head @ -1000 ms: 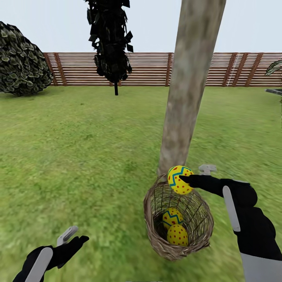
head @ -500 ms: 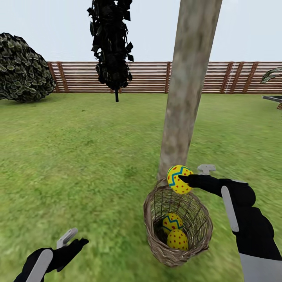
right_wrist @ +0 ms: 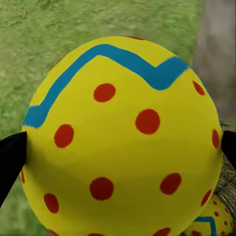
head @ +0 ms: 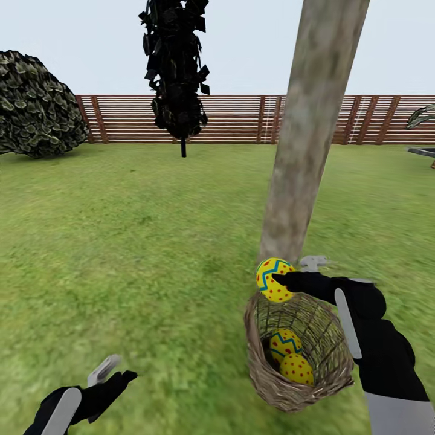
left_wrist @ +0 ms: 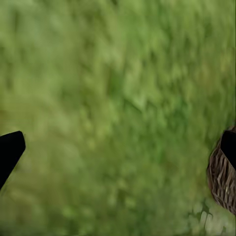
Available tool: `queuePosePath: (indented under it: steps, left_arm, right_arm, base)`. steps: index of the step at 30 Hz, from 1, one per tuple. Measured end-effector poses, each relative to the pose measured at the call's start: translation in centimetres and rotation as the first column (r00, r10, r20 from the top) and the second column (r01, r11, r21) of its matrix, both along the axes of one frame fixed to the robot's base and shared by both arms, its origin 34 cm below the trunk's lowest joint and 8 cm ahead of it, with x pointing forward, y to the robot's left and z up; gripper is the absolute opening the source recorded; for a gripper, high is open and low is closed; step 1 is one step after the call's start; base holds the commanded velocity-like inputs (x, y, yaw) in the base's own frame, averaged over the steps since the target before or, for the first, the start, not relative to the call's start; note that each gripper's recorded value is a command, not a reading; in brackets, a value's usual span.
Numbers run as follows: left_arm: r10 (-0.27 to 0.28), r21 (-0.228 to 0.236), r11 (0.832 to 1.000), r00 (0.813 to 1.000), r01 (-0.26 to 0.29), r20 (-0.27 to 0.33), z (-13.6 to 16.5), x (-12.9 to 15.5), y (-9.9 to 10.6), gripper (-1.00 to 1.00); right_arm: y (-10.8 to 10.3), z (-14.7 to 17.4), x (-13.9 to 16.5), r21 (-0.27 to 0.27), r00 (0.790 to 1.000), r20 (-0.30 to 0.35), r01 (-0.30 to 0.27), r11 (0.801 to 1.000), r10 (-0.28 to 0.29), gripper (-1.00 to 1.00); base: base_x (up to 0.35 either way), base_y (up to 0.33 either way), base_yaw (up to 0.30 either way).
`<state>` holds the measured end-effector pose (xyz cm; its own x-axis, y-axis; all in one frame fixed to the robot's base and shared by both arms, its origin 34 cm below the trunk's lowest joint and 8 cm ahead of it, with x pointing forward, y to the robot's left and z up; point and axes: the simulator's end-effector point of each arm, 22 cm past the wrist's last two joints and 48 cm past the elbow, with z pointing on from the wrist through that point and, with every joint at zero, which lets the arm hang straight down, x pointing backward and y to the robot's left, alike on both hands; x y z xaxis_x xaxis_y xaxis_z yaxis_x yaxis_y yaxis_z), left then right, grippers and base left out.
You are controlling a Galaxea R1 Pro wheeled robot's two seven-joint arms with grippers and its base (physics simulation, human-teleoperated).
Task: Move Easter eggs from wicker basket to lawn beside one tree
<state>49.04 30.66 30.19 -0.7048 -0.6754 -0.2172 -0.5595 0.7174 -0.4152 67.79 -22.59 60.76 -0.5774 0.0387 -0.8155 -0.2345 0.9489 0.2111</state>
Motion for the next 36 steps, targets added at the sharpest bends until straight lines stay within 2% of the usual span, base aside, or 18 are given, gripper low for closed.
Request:
queuePosePath:
  steps: [2, 5, 8, 10, 13, 17, 18, 19, 22, 26, 30, 36]
  left_arm:
    - [0.000, -0.002, 1.000, 1.000, 0.000, 0.000, 0.0, 0.0, -0.1, 1.00]
    - [0.001, -0.003, 1.000, 1.000, -0.001, -0.001, 0.0, 0.0, -0.1, 1.00]
    - [0.001, -0.003, 1.000, 1.000, -0.001, -0.001, 0.0, 0.0, -0.1, 1.00]
    - [0.001, -0.003, 1.000, 1.000, -0.001, -0.001, 0.0, 0.0, -0.1, 1.00]
    - [0.001, -0.004, 1.000, 1.000, -0.001, -0.004, -0.1, -0.1, -0.1, 1.00]
    - [0.003, -0.008, 1.000, 1.000, -0.003, -0.006, -0.2, -0.2, -0.2, 1.00]
    - [0.003, -0.009, 1.000, 1.000, -0.003, -0.006, -0.2, -0.2, -0.3, 1.00]
    - [0.002, -0.012, 1.000, 1.000, -0.002, -0.003, -0.2, -0.1, -0.3, 1.00]
    - [-0.004, -0.037, 0.999, 1.000, 0.005, 0.031, 0.4, 0.1, -0.7, 1.00]
    - [-0.019, -0.068, 0.997, 0.996, 0.024, 0.087, 1.4, 0.3, -1.1, 1.00]
    - [-0.021, -0.069, 0.997, 0.995, 0.028, 0.093, 1.5, 0.2, -1.0, 1.00]
    - [-0.015, -0.067, 0.998, 0.995, 0.021, 0.094, 1.4, 0.2, -0.8, 1.00]
  right_arm:
    - [0.1, -0.3, -0.1, -0.008, 1.000, -0.006, -0.001, 1.000, 0.001, -1.00]
    - [1.7, -1.4, -0.5, -0.002, 1.000, -0.029, -0.002, 1.000, 0.002, -1.00]
    - [1.5, -3.7, -0.3, -0.059, 0.997, -0.067, 0.041, 0.997, -0.045, -1.00]
    - [1.7, -4.0, 0.3, -0.092, 0.997, -0.038, 0.057, 0.994, -0.061, -1.00]
    - [2.2, -4.9, 0.4, -0.093, 0.997, -0.047, 0.055, 0.994, -0.060, -1.00]
    - [4.1, -8.0, 0.4, -0.069, 0.994, -0.092, 0.043, 0.997, -0.050, -1.00]
    - [4.6, -9.1, 0.4, -0.069, 0.993, -0.107, 0.049, 0.996, -0.057, -1.00]
    - [4.7, -10.7, 0.4, -0.086, 0.988, -0.127, 0.080, 0.993, -0.091, -1.00]
    - [4.9, -13.0, 0.7, -0.107, 0.983, -0.120, 0.127, 0.986, -0.139, -1.00]
    - [6.2, -16.5, 0.3, -0.105, 0.978, -0.148, 0.130, 0.986, -0.145, -1.00]
    - [7.3, -19.7, -0.4, -0.117, 0.972, -0.154, 0.159, 0.980, -0.176, -1.00]
    - [8.0, -21.0, -0.6, -0.110, 0.974, -0.135, 0.170, 0.979, -0.184, -1.00]
  base:
    - [0.000, 0.323, 0.000]
    - [0.000, 0.323, 0.000]
    - [0.000, 0.323, 0.000]
    - [0.000, 0.323, 0.000]
    - [0.000, 0.323, 0.000]
    - [0.031, 0.323, -0.051]
    - [0.109, 0.321, -0.197]
    - [0.130, 0.319, -0.221]
    - [0.160, 0.308, -0.249]
    - [0.195, 0.286, -0.262]
    - [0.214, 0.274, -0.243]
    - [0.217, 0.272, -0.038]
